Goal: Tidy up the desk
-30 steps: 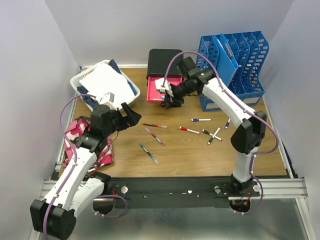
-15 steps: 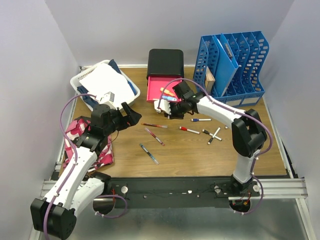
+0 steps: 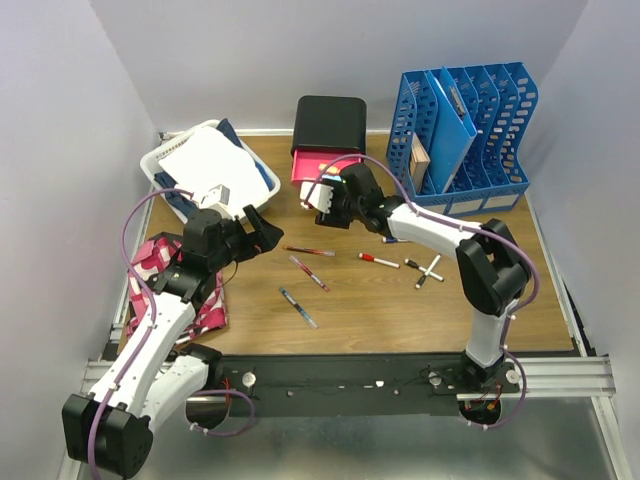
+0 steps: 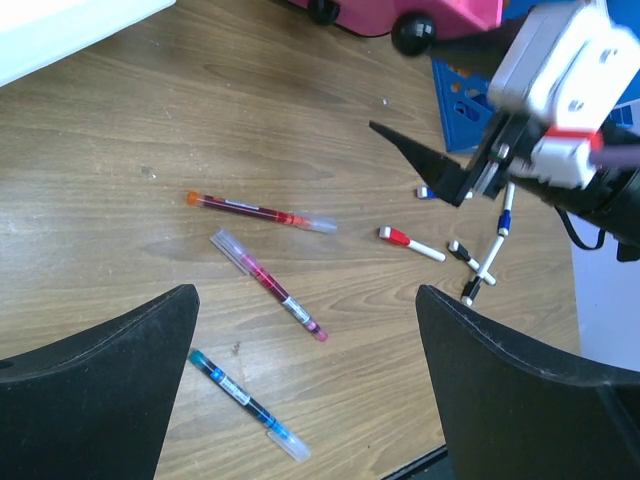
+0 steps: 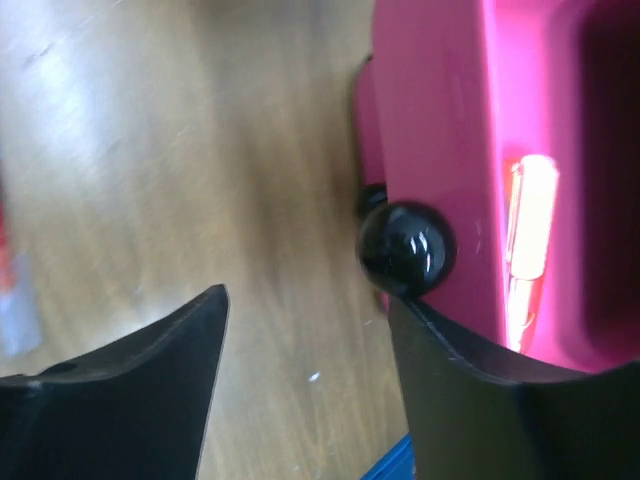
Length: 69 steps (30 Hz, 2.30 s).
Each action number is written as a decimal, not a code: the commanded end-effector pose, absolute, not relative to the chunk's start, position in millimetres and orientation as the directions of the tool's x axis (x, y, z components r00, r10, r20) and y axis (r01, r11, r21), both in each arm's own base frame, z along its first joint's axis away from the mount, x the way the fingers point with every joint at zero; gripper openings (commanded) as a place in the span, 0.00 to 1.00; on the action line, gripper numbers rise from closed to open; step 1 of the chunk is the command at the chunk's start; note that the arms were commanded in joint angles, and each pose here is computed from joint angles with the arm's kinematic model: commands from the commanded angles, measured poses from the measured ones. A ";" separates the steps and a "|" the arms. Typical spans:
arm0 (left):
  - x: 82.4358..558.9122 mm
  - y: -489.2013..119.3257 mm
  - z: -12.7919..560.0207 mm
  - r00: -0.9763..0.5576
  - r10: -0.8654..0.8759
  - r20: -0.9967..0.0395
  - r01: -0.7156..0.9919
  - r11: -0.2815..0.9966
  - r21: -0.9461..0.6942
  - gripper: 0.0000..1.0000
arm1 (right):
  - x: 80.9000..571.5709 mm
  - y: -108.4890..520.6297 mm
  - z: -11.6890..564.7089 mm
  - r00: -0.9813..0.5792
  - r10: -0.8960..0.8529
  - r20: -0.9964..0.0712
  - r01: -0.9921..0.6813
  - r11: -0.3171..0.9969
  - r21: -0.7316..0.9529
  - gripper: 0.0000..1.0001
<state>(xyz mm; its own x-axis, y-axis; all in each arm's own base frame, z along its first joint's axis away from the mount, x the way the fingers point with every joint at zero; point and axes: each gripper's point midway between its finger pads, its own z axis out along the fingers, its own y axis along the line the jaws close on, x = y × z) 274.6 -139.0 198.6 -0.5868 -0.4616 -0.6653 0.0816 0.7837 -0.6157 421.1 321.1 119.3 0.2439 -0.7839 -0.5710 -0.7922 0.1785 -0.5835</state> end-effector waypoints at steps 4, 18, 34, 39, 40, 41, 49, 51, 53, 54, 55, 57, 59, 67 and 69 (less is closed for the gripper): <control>279.6 -144.9 201.5 -0.590 -0.466 -0.659 0.104 0.766 -0.634 0.99 | 475.1 329.7 157.3 0.201 -0.749 -0.631 -0.700 0.340 -0.628 0.85; 294.5 -161.5 210.7 -0.608 -0.474 -0.637 0.145 0.722 -0.677 0.99 | 464.6 330.9 168.6 0.138 -0.671 -0.728 -0.830 0.322 -0.455 0.93; 365.0 -203.3 206.3 -0.697 -0.449 -0.559 0.133 0.685 -0.716 0.98 | 372.0 289.4 256.1 -0.123 -0.393 -0.911 -0.952 0.305 -0.003 0.93; 393.3 -225.3 190.9 -0.733 -0.438 -0.520 0.119 0.669 -0.733 0.93 | 368.9 258.3 270.9 -0.227 -0.292 -0.929 -0.925 0.363 0.112 0.93; 401.2 -230.1 197.5 -0.728 -0.439 -0.527 0.133 0.664 -0.736 0.93 | 369.3 252.6 270.4 -0.246 -0.279 -0.928 -0.918 0.375 0.131 0.93; 405.5 -234.4 195.8 -0.731 -0.435 -0.525 0.133 0.664 -0.736 0.93 | 369.2 244.4 274.4 -0.263 -0.259 -0.929 -0.907 0.396 0.147 0.93; 441.8 -255.8 169.7 -0.743 -0.430 -0.512 0.099 0.687 -0.720 0.87 | 362.8 223.3 269.0 -0.301 -0.235 -0.924 -0.877 0.448 0.172 0.92; 447.3 -255.1 160.5 -0.742 -0.436 -0.510 0.082 0.696 -0.713 0.87 | 364.2 218.6 270.1 -0.308 -0.222 -0.925 -0.870 0.460 0.179 0.92; 452.0 -254.1 154.4 -0.736 -0.450 -0.506 0.062 0.700 -0.712 0.87 | 364.1 215.8 267.4 -0.319 -0.216 -0.923 -0.864 0.467 0.189 0.92; 453.0 -254.4 147.1 -0.740 -0.452 -0.498 0.047 0.704 -0.709 0.86 | 364.0 215.2 267.0 -0.320 -0.215 -0.923 -0.863 0.469 0.190 0.92; 458.0 -255.5 149.7 -0.729 -0.458 -0.509 0.057 0.700 -0.712 0.86 | 363.7 214.6 266.8 -0.320 -0.214 -0.923 -0.864 0.466 0.192 0.92; 462.9 -255.4 143.5 -0.725 -0.471 -0.502 0.038 0.701 -0.712 0.86 | 362.7 213.6 265.4 -0.323 -0.213 -0.922 -0.863 0.465 0.195 0.92; 466.9 -256.2 142.3 -0.722 -0.477 -0.502 0.034 0.699 -0.714 0.86 | 361.1 214.1 263.0 -0.331 -0.212 -0.919 -0.864 0.461 0.205 0.92; 483.3 -257.2 133.6 -0.703 -0.504 -0.502 0.004 0.703 -0.711 0.85 | 360.2 213.5 259.2 -0.342 -0.208 -0.916 -0.862 0.457 0.218 0.92; 486.0 -257.9 131.5 -0.702 -0.508 -0.499 -0.002 0.702 -0.712 0.84 | 359.2 213.5 259.0 -0.346 -0.207 -0.915 -0.861 0.457 0.223 0.92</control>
<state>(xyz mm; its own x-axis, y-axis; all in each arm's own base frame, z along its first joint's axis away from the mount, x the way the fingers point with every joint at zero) 466.1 -256.2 124.5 -0.7443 -0.4753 -0.4692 -0.0027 0.7047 -0.7095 365.0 213.8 249.4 -0.3591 -0.2291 -0.9048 -0.8523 0.4755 0.2179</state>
